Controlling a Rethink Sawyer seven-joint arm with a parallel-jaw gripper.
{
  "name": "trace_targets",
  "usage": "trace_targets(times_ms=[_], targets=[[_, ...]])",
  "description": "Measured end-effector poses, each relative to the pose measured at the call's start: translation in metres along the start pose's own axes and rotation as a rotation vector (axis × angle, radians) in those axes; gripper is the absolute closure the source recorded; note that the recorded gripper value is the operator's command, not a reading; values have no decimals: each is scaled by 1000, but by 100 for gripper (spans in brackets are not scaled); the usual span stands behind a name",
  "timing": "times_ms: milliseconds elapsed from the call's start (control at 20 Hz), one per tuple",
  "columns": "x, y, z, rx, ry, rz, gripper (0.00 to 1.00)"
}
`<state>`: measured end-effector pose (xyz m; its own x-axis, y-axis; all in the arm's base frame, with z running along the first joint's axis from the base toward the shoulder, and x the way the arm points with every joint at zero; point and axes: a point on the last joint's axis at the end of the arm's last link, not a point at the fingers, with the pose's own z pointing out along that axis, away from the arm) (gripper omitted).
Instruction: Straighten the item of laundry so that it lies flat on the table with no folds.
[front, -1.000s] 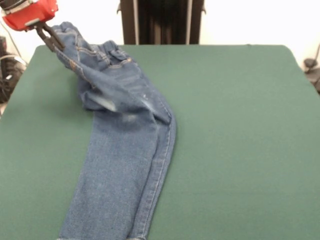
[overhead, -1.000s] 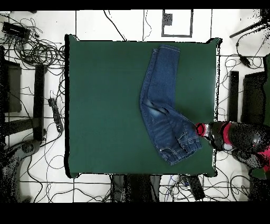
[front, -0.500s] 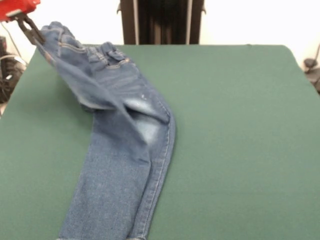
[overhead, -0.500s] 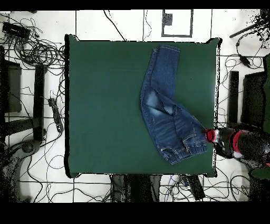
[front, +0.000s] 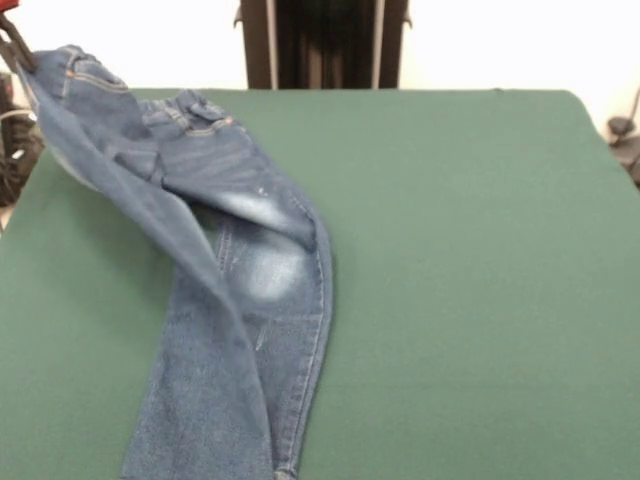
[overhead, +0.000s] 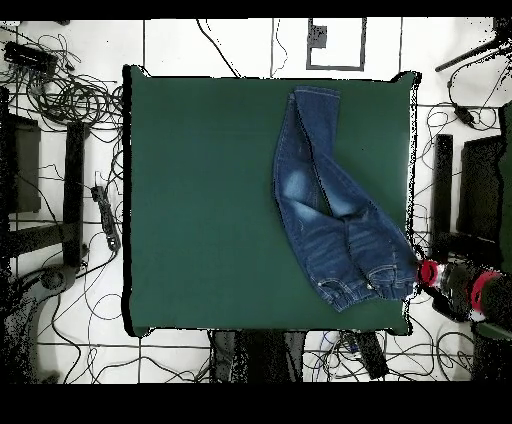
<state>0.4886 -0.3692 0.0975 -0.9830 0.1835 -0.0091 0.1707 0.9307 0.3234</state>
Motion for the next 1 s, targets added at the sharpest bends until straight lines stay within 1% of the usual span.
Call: trace_targets(times_ms=[150, 300, 600, 700, 750, 850, 1000], targets=[[2, -4, -1, -3, -6, 6, 100], [1, -3, 0, 0, -9, -4, 100], [-2, 2, 13, 2, -25, -40, 100], [-2, 2, 21, 2, -39, -53, 100], [-4, 4, 29, -2, -64, -67, 100], [-7, 5, 36, -8, -94, -80, 100], [-10, 5, 41, -13, -127, -87, 100]])
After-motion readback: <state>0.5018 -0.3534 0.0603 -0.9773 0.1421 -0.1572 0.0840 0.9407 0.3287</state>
